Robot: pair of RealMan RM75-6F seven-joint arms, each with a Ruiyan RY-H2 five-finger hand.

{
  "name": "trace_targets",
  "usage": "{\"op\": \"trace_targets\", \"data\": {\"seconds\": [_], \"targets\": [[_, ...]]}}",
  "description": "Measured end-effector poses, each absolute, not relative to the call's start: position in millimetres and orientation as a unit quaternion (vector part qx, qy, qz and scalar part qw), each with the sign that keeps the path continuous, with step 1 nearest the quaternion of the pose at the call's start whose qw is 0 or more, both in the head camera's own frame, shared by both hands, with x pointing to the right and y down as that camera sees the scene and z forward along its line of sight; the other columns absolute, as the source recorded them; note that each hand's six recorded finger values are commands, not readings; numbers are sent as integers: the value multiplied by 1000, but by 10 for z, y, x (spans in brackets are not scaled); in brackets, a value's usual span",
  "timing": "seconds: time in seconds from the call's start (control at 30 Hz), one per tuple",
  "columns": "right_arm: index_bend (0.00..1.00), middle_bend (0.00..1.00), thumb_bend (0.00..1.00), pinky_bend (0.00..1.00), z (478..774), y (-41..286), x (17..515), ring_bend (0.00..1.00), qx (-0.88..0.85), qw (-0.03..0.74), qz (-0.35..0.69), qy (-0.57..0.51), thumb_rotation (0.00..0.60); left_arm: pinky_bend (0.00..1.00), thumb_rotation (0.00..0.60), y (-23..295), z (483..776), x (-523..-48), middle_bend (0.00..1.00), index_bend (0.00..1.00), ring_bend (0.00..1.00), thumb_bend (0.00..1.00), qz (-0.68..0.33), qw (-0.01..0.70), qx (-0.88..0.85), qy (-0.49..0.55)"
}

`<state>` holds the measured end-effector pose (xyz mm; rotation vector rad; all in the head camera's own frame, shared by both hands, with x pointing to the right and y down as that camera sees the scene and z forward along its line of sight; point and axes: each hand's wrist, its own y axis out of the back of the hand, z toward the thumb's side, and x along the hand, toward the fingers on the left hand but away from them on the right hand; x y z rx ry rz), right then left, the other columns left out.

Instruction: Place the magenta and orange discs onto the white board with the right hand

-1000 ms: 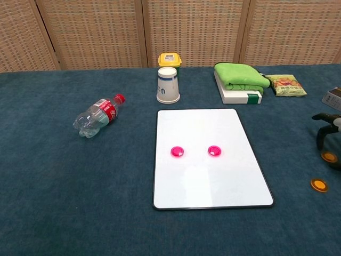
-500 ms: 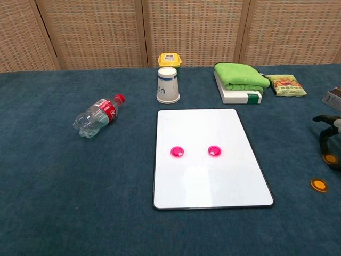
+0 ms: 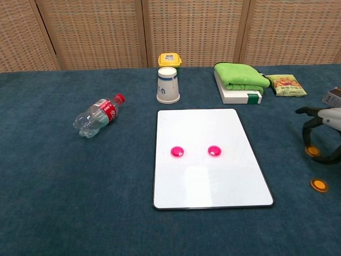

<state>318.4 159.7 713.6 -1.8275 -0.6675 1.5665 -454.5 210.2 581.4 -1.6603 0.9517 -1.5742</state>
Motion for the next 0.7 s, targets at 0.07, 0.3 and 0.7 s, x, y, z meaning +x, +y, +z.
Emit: {"op": "trace_targets", "data": {"seconds": [0.07,0.3,0.7], "targets": [[558,16,363,0,7068,1573,2993,0,-708,318,578,-250,600,0,600,2103,5815,-4545,0,0,0,0,-601,325,-634,363],[558,16,363,0,6853,1506,2207,0,-743,359,523,-212,600,0,600,2106,5819,-4559,0,0,0,0,-603,323,-633,362],[558,16,363,0,6884,1736,899,0,-780,395,465,-141,600,0,600,2100,5826,-4588,0,0,0,0,-606,317,-632,364]]}}
